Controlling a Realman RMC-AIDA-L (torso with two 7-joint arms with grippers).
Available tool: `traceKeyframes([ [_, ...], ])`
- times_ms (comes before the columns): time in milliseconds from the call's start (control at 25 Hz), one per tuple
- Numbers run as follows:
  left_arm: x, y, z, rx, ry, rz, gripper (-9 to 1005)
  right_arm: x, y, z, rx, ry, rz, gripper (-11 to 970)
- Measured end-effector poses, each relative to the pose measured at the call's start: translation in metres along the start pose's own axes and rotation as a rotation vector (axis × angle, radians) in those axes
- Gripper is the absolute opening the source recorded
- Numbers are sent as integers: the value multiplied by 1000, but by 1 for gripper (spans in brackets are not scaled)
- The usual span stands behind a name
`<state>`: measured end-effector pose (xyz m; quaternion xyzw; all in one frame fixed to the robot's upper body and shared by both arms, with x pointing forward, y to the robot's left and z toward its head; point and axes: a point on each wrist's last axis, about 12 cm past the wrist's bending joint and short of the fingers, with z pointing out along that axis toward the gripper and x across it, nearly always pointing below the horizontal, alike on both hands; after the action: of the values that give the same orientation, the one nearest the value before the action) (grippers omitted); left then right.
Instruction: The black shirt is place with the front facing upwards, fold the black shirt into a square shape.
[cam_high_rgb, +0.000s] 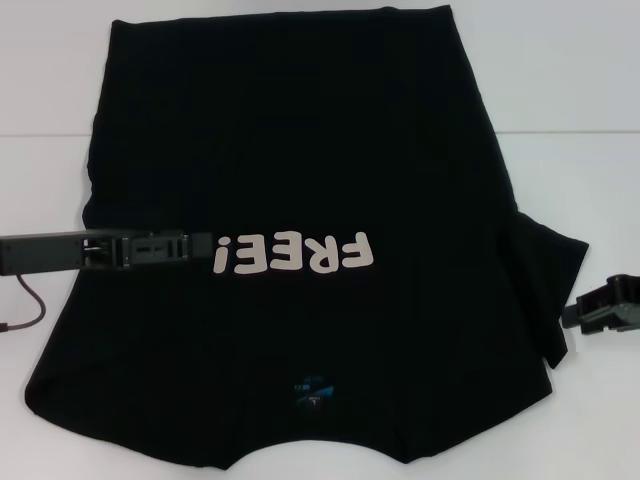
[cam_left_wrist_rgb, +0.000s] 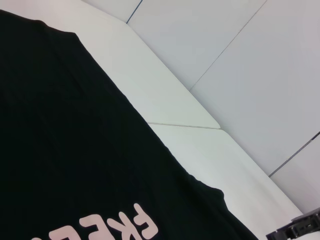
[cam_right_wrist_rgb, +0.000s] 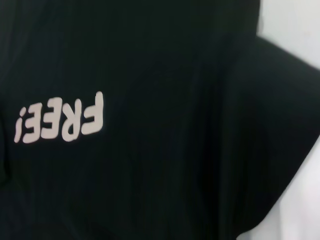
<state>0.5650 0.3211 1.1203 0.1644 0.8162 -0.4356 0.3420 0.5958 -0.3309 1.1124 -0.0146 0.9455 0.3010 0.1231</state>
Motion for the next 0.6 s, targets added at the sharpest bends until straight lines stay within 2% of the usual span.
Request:
traceKeyframes([
  [160,0,0,0,0,0,0,763,0,1,9,12,4,-1,344],
  [600,0,0,0,-1,-1,-3,761,-2,7,24,35,9,-12,339],
])
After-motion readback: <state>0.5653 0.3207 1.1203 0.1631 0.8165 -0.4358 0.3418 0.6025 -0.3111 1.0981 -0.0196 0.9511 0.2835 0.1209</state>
